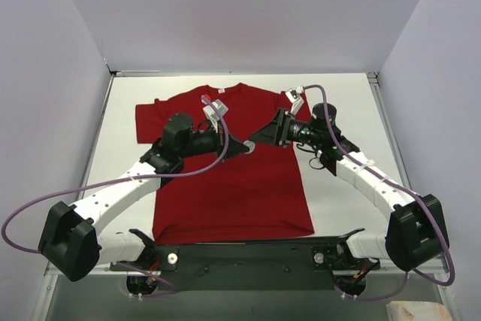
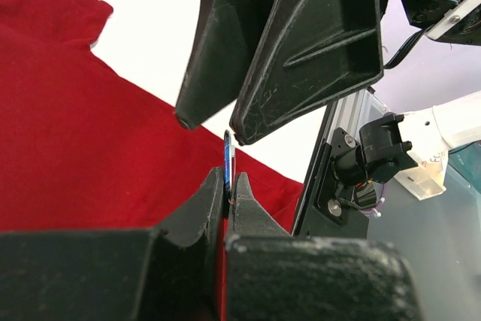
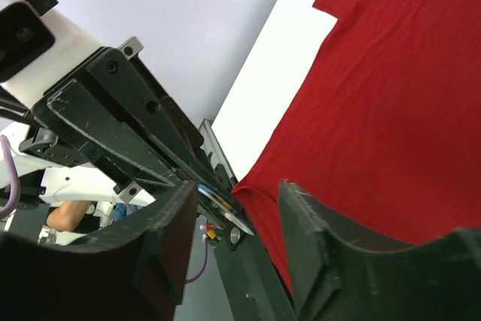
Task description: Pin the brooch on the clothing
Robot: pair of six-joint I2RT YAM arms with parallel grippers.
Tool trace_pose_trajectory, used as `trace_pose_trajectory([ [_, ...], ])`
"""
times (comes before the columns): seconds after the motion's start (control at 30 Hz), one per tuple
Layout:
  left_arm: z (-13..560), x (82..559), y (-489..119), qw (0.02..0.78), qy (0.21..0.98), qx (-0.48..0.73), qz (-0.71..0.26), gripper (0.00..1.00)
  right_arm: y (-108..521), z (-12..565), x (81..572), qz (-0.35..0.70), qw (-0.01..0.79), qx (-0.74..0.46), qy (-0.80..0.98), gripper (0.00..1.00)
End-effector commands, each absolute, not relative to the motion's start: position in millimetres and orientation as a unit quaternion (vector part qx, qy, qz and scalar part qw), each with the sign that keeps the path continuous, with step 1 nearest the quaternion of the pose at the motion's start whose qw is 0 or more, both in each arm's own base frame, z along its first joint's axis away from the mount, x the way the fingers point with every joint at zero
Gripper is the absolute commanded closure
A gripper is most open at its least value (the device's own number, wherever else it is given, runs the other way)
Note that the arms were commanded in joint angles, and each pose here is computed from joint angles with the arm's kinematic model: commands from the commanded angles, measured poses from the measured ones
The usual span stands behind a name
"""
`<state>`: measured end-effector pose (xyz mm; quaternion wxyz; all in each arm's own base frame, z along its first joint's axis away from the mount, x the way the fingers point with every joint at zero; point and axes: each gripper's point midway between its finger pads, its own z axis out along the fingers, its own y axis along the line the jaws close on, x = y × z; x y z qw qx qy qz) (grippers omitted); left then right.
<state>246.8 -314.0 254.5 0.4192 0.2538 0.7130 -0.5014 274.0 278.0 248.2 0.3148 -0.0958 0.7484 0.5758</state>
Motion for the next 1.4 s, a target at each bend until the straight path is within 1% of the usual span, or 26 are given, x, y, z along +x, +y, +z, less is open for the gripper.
trace_pose_trajectory([
  [0.0,285.3,248.1,-318.0,0.444,0.675,0.27,-0.524,1.0,284.4,271.8,262.1,0.595,0.339,-0.154,0.712,0.6],
  [0.03,286.4,248.4,-317.8,0.445,0.674,0.27,-0.524,1.0,285.1,271.2,260.8,0.597,0.337,-0.156,0.711,0.63],
  [0.17,288.4,249.0,-314.4,0.443,0.673,0.27,-0.527,1.0,288.4,269.3,257.6,0.601,0.332,-0.171,0.706,0.69],
  [0.3,291.8,249.6,-312.6,0.441,0.668,0.269,-0.536,1.0,291.3,269.0,253.6,0.605,0.326,-0.183,0.703,0.68],
  [0.37,291.1,248.2,-313.5,0.435,0.668,0.273,-0.539,1.0,292.4,268.9,253.6,0.606,0.324,-0.184,0.702,0.7],
  [0.43,292.6,246.6,-314.9,0.43,0.664,0.278,-0.545,1.0,292.7,268.3,254.0,0.606,0.324,-0.186,0.702,0.75],
  [0.47,293.6,245.6,-315.2,0.429,0.662,0.28,-0.547,1.0,292.9,267.2,254.1,0.606,0.323,-0.186,0.702,0.83],
  [0.53,295.3,242.1,-316.9,0.421,0.658,0.287,-0.555,1.0,293.8,268.7,254.5,0.61,0.325,-0.189,0.698,0.93],
  [0.57,295.6,241.0,-317.1,0.419,0.657,0.289,-0.557,1.0,294.1,268.4,254.9,0.61,0.323,-0.187,0.698,1.0],
  [0.67,296.5,240.4,-315.8,0.419,0.655,0.291,-0.557,1.0,294.3,270.5,256.5,0.61,0.328,-0.187,0.697,1.0],
  [0.73,298.5,240.5,-312.5,0.421,0.656,0.289,-0.555,0.91,293.2,273.5,256.9,0.607,0.337,-0.187,0.695,1.0],
  [0.77,299.8,243.6,-308.9,0.425,0.659,0.285,-0.552,0.83,292.0,274.6,259.4,0.603,0.344,-0.183,0.696,1.0],
  [0.8,304.2,243.7,-305.8,0.43,0.658,0.283,-0.55,0.69,291.0,273.8,260.5,0.6,0.349,-0.179,0.698,1.0],
  [0.87,311.9,251.1,-298.1,0.443,0.662,0.267,-0.543,0.61,287.5,278.0,261.2,0.591,0.367,-0.177,0.696,1.0],
  [0.9,318.0,251.5,-294.6,0.45,0.659,0.262,-0.543,0.52,283.8,280.5,262.7,0.583,0.384,-0.168,0.696,1.0],
  [0.97,331.5,253.1,-289.0,0.46,0.653,0.246,-0.549,0.46,279.4,284.1,264.9,0.574,0.405,-0.159,0.693,1.0],
  [1.0,335.6,252.8,-287.2,0.462,0.65,0.242,-0.553,0.39,275.7,294.3,267.0,0.571,0.431,-0.151,0.682,1.0],
  [1.07,346.0,251.3,-284.6,0.468,0.64,0.231,-0.564,0.33,272.6,298.8,266.1,0.574,0.446,-0.14,0.673,1.0],
  [1.1,349.3,250.2,-283.8,0.47,0.636,0.229,-0.567,0.31,269.2,310.4,267.7,0.573,0.469,-0.135,0.658,1.0],
  [1.13,353.2,250.7,-283.0,0.475,0.632,0.225,-0.57,0.26,267.1,310.7,268.0,0.572,0.476,-0.129,0.656,1.0],
  [1.23,358.4,253.3,-279.8,0.475,0.63,0.196,-0.583,0.21,258.3,329.7,268.0,0.574,0.515,-0.105,0.628,1.0],
  [1.27,359.5,254.3,-279.5,0.471,0.628,0.183,-0.592,0.21,256.3,327.2,268.0,0.574,0.52,-0.097,0.625,1.0],
  [1.33,363.7,257.1,-279.5,0.473,0.621,0.168,-0.602,0.21,251.9,343.7,264.9,0.584,0.545,-0.087,0.595,1.0],
  [1.37,361.5,259.6,-281.6,0.462,0.624,0.156,-0.611,0.21,251.1,341.5,264.1,0.586,0.548,-0.081,0.591,1.0],
])
